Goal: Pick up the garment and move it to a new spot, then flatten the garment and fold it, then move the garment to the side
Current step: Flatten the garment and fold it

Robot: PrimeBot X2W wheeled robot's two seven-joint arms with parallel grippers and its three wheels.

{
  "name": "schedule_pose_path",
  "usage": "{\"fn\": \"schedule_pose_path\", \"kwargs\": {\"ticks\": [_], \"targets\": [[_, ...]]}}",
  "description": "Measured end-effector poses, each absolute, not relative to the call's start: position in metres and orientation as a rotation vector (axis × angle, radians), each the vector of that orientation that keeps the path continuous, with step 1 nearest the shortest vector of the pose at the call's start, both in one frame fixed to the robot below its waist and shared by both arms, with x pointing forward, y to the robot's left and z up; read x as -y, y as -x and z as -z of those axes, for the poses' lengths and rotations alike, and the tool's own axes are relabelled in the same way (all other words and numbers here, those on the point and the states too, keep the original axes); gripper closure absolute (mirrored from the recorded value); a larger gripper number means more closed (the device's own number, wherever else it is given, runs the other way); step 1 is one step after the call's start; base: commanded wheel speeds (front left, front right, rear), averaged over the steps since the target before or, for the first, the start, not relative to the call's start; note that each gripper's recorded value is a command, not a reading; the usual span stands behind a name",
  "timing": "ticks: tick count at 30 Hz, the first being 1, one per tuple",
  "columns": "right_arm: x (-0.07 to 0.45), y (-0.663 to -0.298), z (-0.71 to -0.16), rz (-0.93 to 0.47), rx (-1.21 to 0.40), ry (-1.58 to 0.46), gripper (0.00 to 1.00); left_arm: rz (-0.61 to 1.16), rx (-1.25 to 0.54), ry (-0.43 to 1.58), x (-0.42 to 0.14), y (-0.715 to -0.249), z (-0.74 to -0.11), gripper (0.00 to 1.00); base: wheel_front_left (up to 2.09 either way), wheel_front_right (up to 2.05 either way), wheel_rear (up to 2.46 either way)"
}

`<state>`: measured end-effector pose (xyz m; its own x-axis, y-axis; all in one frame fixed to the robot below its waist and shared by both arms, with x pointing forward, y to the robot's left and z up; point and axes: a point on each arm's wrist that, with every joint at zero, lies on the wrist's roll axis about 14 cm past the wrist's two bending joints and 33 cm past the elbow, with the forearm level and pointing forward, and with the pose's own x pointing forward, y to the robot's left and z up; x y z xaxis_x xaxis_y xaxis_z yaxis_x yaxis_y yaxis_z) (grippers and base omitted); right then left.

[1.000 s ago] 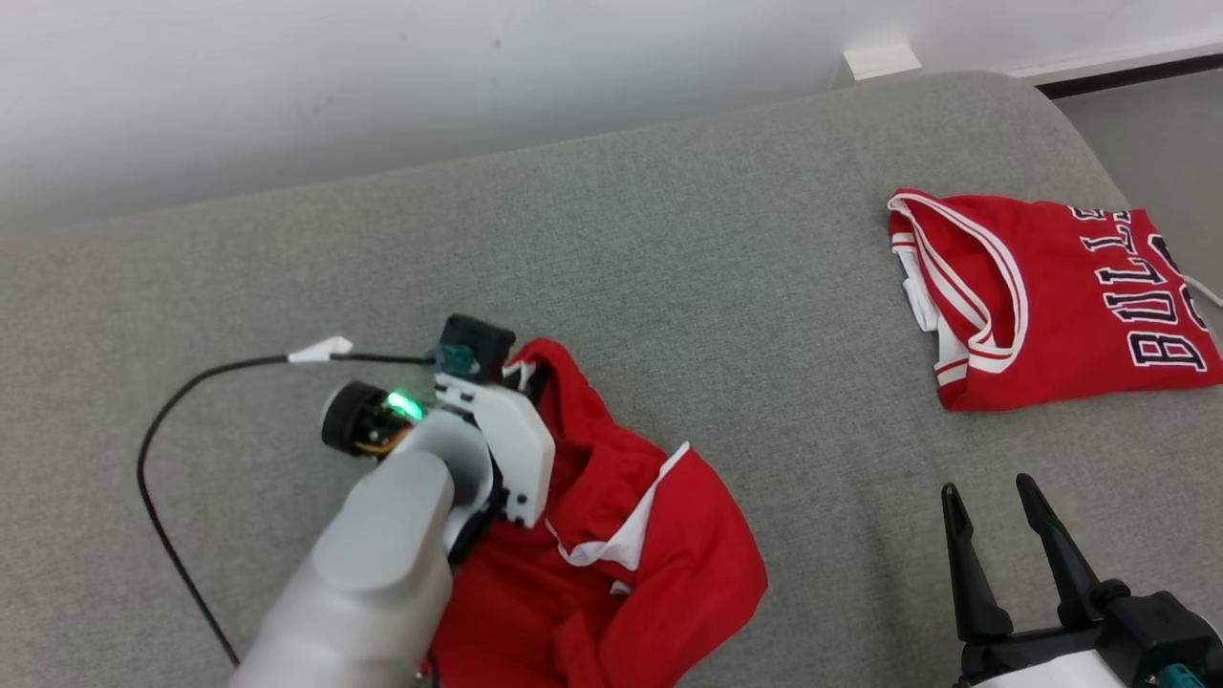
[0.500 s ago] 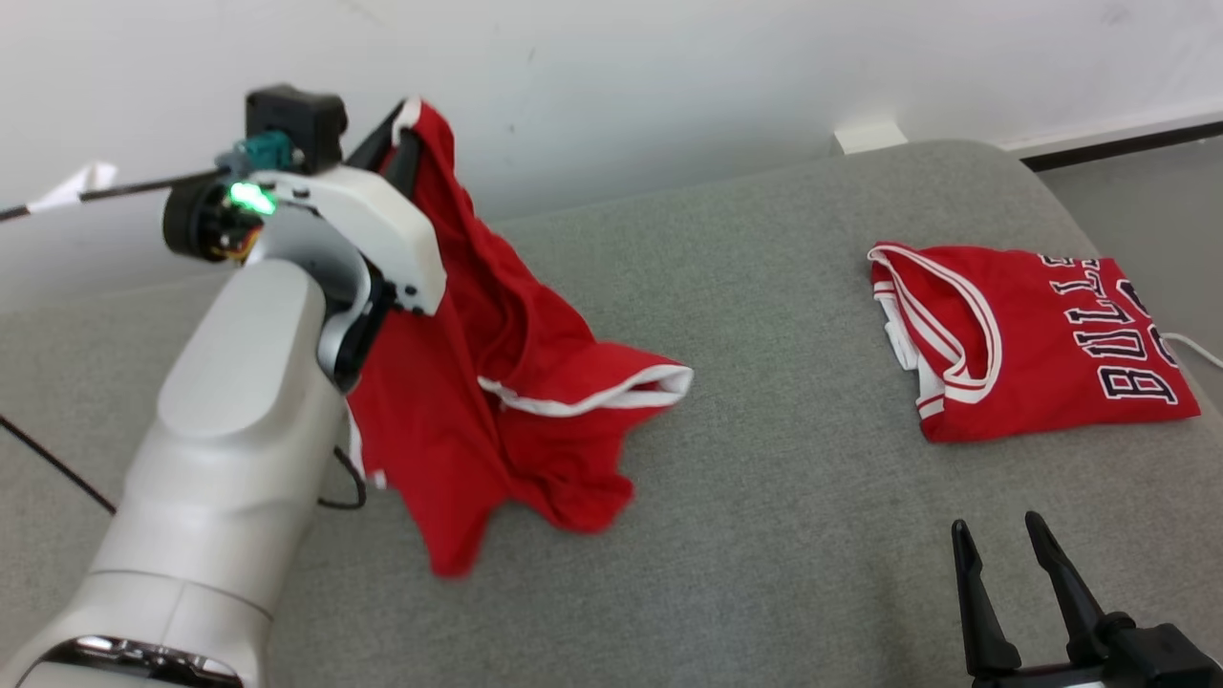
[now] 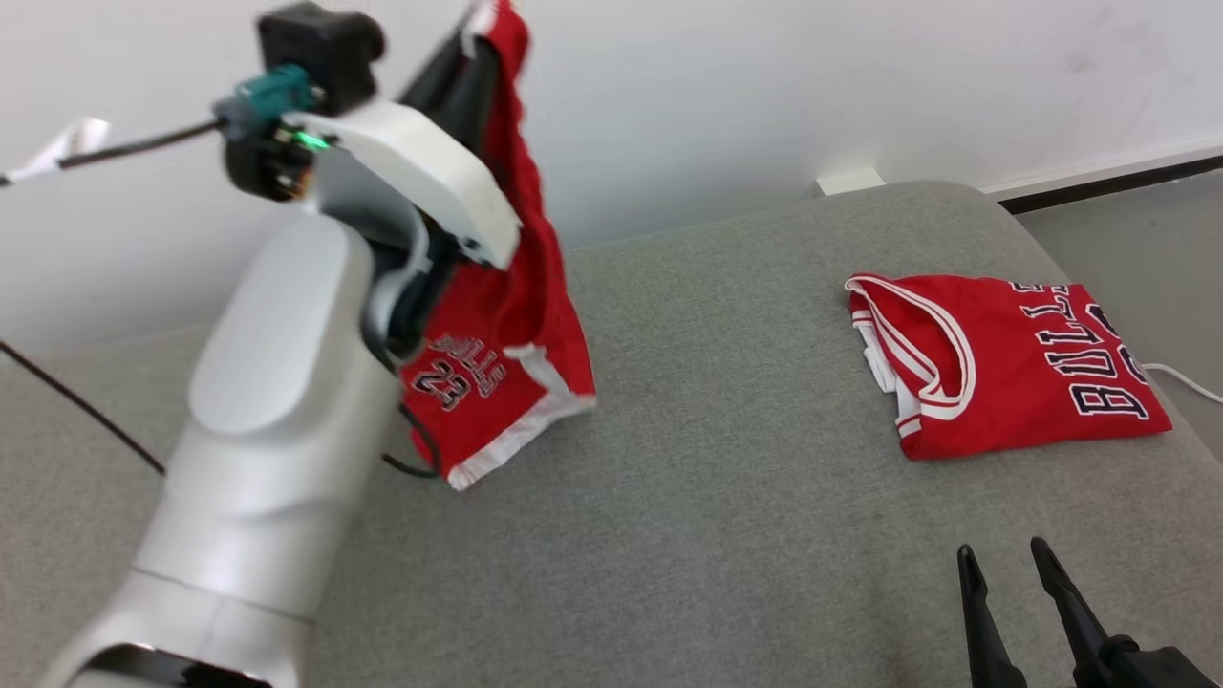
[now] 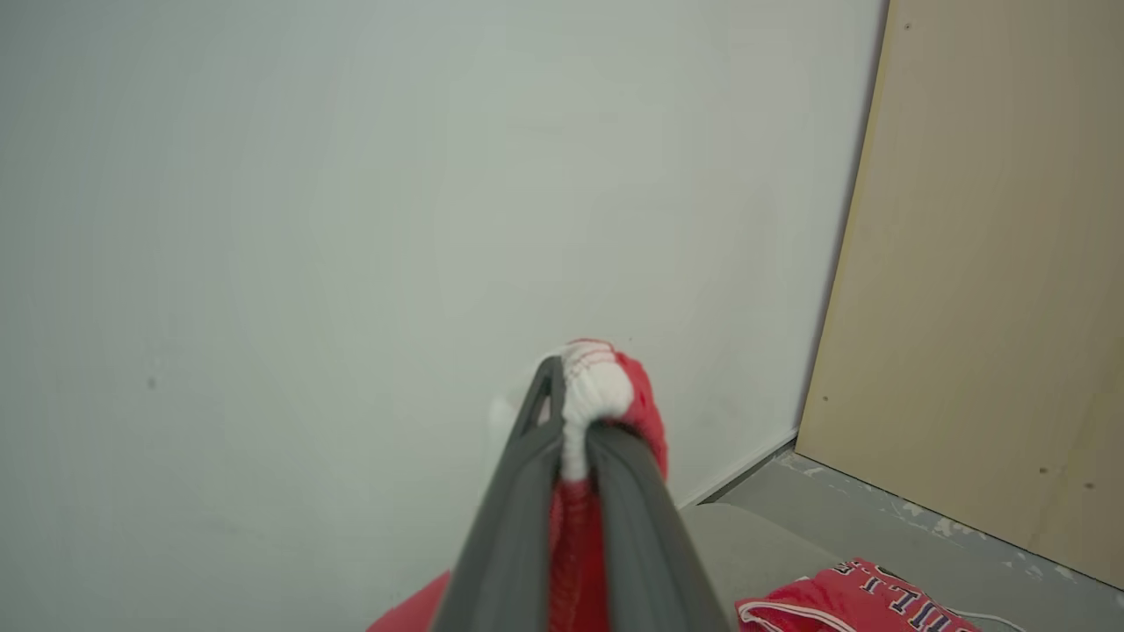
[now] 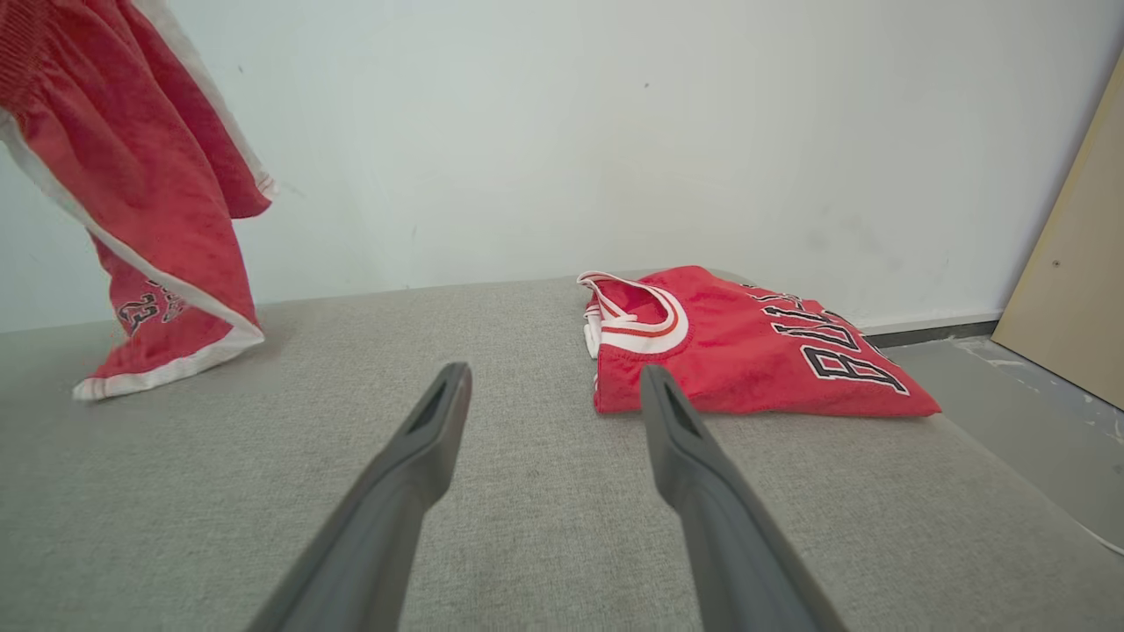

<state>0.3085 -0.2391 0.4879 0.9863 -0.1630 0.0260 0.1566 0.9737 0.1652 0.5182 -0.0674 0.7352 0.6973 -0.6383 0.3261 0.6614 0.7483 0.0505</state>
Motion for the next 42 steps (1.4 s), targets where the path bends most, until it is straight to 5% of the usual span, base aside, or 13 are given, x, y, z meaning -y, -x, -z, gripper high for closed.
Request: {"fn": "schedule_pose_path", "kwargs": {"ticks": [11,25,26,27,28,29,42], "targets": [[0.234,-0.319,-0.482,0.141,0.018,-0.169,0.00,0.953,0.200,0.328,0.096,-0.443,-0.691,1.00,0.00,0.00,0.00],[0.205,-0.338,-0.466,0.052,-0.034,-0.200,0.00,1.046,-0.411,0.533,0.080,-0.303,-0.510,1.00,0.00,0.00,0.00],[0.205,-0.339,-0.466,0.050,-0.035,-0.199,0.00,1.032,-0.439,0.529,0.075,-0.297,-0.500,0.96,0.00,0.00,0.00],[0.204,-0.340,-0.466,0.045,-0.035,-0.200,0.00,1.018,-0.461,0.525,0.070,-0.292,-0.490,0.65,0.00,0.00,0.00],[0.202,-0.340,-0.465,0.041,-0.037,-0.202,0.00,0.995,-0.467,0.524,0.065,-0.290,-0.482,0.49,0.00,0.00,0.00],[0.200,-0.340,-0.465,0.035,-0.038,-0.203,0.00,0.978,-0.475,0.520,0.060,-0.287,-0.475,0.00,0.00,0.00,0.00],[0.189,-0.331,-0.463,0.002,-0.043,-0.211,0.00,0.872,-0.624,0.424,0.012,-0.254,-0.429,0.00,0.00,0.00,0.00]]}}
